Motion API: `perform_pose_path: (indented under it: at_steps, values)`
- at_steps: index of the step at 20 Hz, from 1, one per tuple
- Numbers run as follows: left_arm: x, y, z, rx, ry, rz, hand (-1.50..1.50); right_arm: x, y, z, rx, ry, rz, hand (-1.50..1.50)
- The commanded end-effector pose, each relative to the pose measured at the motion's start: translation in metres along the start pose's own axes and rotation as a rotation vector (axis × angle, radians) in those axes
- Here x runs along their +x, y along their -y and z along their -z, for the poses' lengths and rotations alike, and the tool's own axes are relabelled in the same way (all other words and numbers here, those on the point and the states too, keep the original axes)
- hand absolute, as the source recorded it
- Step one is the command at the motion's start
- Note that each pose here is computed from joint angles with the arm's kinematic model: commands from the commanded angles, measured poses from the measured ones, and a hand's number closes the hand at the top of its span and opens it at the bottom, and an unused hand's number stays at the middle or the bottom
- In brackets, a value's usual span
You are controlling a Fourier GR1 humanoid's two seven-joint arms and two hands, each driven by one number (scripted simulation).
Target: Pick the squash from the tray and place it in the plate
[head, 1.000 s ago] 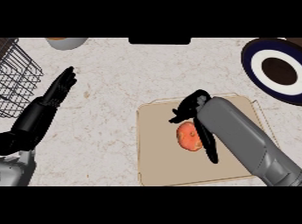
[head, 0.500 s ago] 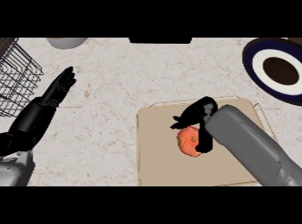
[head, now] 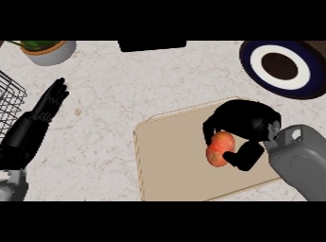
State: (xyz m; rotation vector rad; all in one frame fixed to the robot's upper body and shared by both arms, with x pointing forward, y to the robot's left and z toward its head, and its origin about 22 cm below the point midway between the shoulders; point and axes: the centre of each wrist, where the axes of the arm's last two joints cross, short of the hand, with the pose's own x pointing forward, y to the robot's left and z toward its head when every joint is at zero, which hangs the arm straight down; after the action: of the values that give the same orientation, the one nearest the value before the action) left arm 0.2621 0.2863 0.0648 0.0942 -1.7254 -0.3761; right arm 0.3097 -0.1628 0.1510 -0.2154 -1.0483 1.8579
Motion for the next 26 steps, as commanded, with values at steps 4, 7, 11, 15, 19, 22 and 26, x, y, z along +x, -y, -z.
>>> perform_pose_path:
  at_steps: [4, 7, 11, 15, 19, 22, 26]
  values:
    - [-0.004, -0.002, -0.014, 0.034, -0.024, -0.007, 0.0, -0.015, -0.011, -0.091, -0.48, 0.043, -0.056, 1.5]
    - [-0.004, -0.008, -0.017, 0.05, -0.012, 0.009, 0.0, -0.022, -0.023, -0.127, -0.584, 0.072, -0.069, 1.5]
    - [0.001, -0.008, -0.018, 0.03, 0.002, 0.008, 0.0, -0.051, -0.042, -0.168, -0.717, 0.065, -0.025, 1.5]
    - [0.001, -0.013, -0.014, 0.037, 0.011, 0.016, 0.0, -0.081, -0.06, -0.215, -0.791, 0.039, 0.047, 1.5]
    - [0.002, 0.008, -0.007, -0.024, 0.052, 0.012, 0.0, -0.1, -0.068, -0.267, -0.904, -0.054, 0.059, 1.5]
    - [0.022, -0.008, 0.016, -0.055, 0.04, 0.006, 0.0, -0.125, -0.095, -0.272, -1.01, -0.104, 0.129, 1.5]
    - [0.008, 0.021, 0.007, -0.073, 0.078, -0.004, 0.0, -0.145, -0.079, -0.281, -1.058, -0.168, 0.132, 1.5]
